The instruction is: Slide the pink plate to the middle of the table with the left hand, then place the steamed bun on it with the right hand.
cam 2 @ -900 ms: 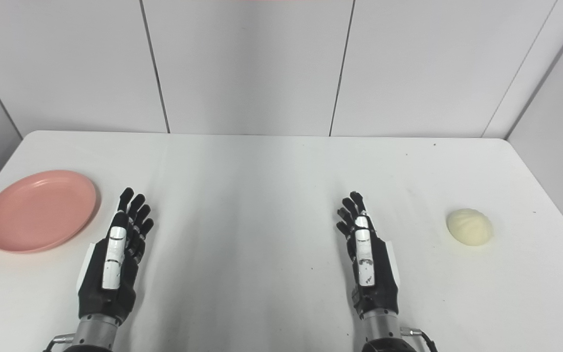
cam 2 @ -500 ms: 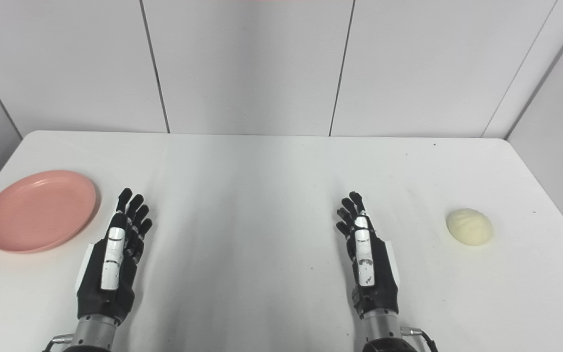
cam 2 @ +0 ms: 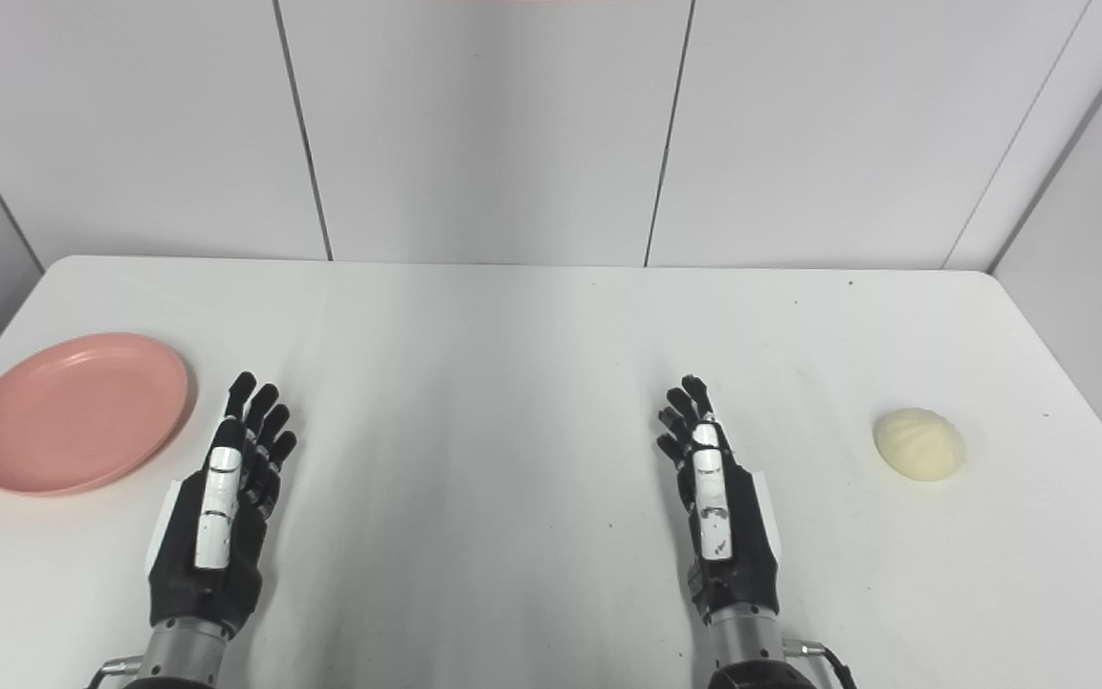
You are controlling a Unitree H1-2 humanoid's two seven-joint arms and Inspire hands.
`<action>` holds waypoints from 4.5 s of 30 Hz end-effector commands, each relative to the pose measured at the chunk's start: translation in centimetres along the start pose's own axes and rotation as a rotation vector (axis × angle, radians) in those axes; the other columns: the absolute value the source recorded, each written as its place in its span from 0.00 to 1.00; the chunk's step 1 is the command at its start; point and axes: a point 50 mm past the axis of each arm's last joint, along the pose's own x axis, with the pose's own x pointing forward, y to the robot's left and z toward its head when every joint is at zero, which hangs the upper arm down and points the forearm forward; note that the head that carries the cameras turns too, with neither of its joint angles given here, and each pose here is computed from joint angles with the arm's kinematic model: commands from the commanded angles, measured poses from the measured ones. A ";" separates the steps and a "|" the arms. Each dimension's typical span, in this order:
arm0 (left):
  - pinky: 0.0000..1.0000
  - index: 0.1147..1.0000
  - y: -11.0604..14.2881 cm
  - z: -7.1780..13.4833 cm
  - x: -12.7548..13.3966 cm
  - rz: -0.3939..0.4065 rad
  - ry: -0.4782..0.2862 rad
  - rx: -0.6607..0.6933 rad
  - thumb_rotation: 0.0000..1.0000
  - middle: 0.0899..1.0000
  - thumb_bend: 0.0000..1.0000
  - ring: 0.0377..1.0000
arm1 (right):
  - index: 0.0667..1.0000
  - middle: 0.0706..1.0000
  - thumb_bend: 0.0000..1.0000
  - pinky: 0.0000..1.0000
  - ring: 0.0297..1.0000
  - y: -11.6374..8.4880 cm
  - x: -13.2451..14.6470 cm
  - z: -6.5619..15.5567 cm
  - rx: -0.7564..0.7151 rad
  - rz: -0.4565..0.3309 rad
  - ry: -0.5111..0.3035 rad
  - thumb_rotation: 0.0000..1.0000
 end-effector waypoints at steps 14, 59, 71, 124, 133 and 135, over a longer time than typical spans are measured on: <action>1.00 1.00 -1.4 0.3 0.6 -0.008 -0.078 -0.003 0.86 1.00 0.64 1.00 | 0.94 0.93 0.74 0.94 0.93 -1.2 0.5 0.6 0.014 0.014 -0.038 1.00; 1.00 1.00 -0.5 0.2 2.6 0.015 -0.275 0.071 0.85 1.00 0.69 1.00 | 0.95 0.95 0.71 0.96 0.95 -2.8 0.6 -2.2 -0.001 0.023 -0.019 1.00; 0.99 1.00 4.4 7.4 8.8 0.058 -0.359 0.172 0.84 1.00 0.91 0.98 | 0.96 0.95 0.70 0.96 0.95 -2.6 0.6 -2.5 0.001 0.020 -0.017 1.00; 0.80 0.90 28.5 11.2 14.6 0.355 -0.189 0.258 0.83 0.87 0.93 0.85 | 0.93 0.90 0.73 0.89 0.90 -3.1 0.5 -1.8 -0.023 0.028 -0.013 1.00; 0.81 0.88 29.7 9.1 13.8 0.384 -0.138 0.294 0.82 0.89 0.95 0.85 | 0.93 0.90 0.72 0.88 0.89 -3.3 0.4 -1.5 -0.023 0.024 -0.014 1.00; 0.81 0.91 29.9 8.7 13.7 0.394 -0.127 0.303 0.83 0.88 0.95 0.85 | 0.93 0.90 0.72 0.88 0.90 -3.3 0.4 -1.4 -0.021 0.024 -0.014 1.00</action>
